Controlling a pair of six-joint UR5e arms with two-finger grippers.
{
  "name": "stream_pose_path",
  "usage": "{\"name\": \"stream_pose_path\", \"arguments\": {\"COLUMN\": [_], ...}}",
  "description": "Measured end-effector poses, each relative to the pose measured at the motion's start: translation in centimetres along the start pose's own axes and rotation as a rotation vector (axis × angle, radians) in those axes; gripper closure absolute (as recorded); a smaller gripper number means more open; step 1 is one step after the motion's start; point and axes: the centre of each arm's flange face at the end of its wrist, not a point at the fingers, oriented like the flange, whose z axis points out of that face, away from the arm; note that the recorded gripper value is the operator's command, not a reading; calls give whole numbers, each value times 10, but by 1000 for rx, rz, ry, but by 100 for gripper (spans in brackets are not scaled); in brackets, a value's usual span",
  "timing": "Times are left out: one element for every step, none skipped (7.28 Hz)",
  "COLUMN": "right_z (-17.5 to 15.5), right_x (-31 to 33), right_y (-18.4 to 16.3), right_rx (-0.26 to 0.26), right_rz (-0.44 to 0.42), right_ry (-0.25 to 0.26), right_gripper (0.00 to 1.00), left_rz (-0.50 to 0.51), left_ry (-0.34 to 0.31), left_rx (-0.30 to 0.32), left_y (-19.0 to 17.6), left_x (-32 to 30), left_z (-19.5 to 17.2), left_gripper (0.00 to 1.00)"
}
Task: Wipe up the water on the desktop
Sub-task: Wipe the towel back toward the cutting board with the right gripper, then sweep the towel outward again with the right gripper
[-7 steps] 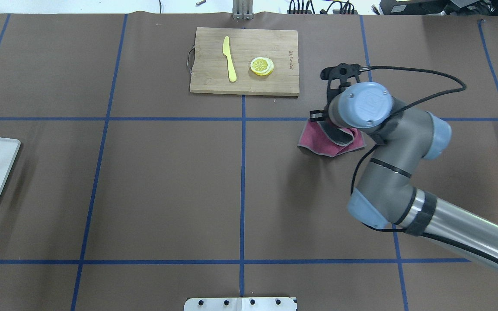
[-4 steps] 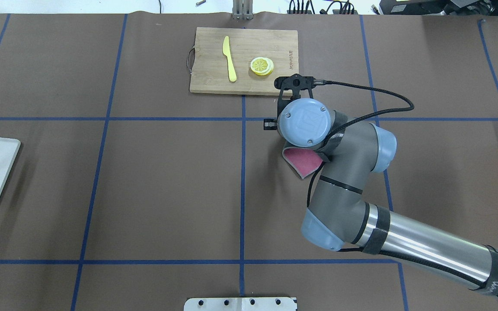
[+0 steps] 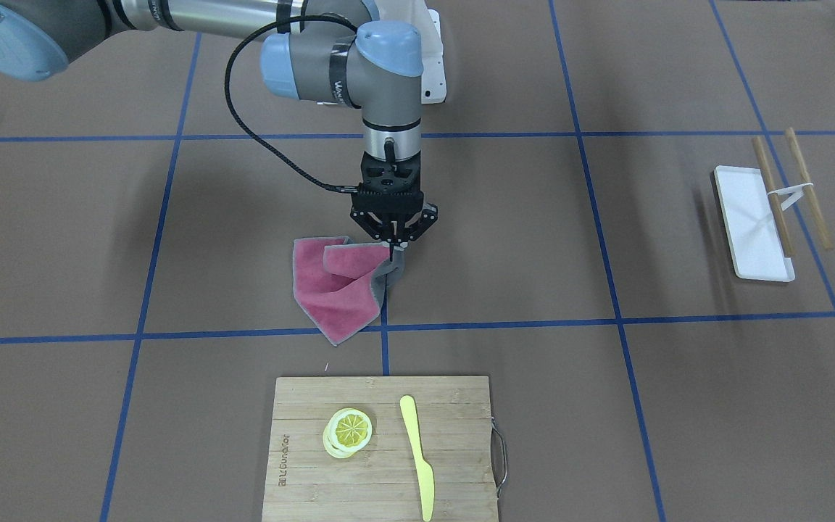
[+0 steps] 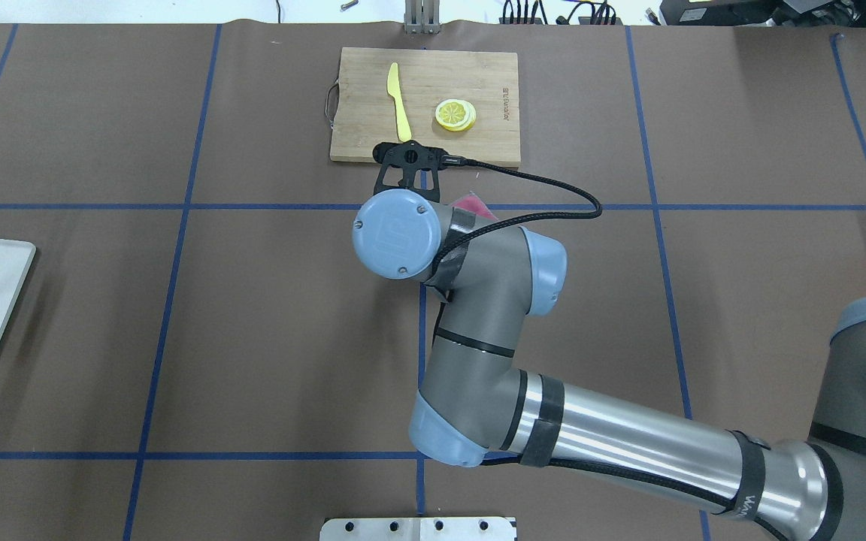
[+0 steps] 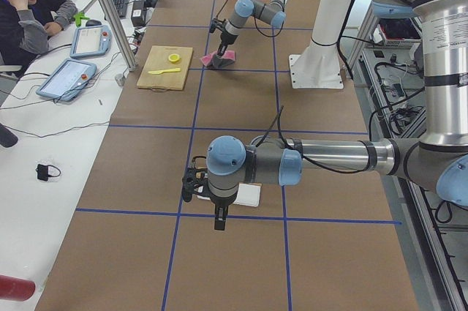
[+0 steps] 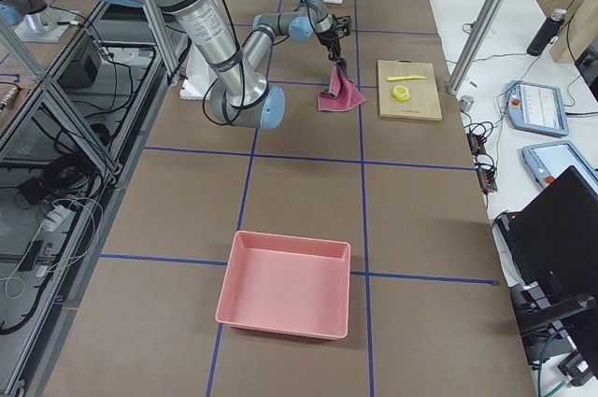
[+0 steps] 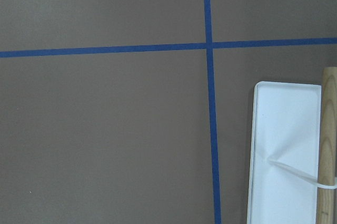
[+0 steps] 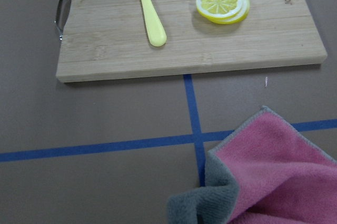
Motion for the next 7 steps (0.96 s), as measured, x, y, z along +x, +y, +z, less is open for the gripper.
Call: {"name": "stream_pose_path", "arguments": {"right_z": [2,10,15,15,16,15,12], "right_x": [-10,-3,22,58,100,147,200], "right_y": [3,3,1,-6,-20,-38,-55], "right_rx": [1,2,5,7,-1,-14,-30], "right_rz": [3,-5,-31,-72,-116,-164,-213], "right_ry": [6,20,28,32,43,51,48], "right_gripper": [100,100,100,100,100,100,100], "left_rz": [0,0,0,0,0,1,3], "left_ry": [0,0,1,2,2,2,2], "left_rx": [0,0,1,1,1,2,3], "left_y": [0,0,0,0,-1,-1,-2], "left_x": [0,0,0,1,1,1,2], "left_z": [0,0,0,0,-1,-1,-1], "left_gripper": [1,1,1,1,1,1,1]}}
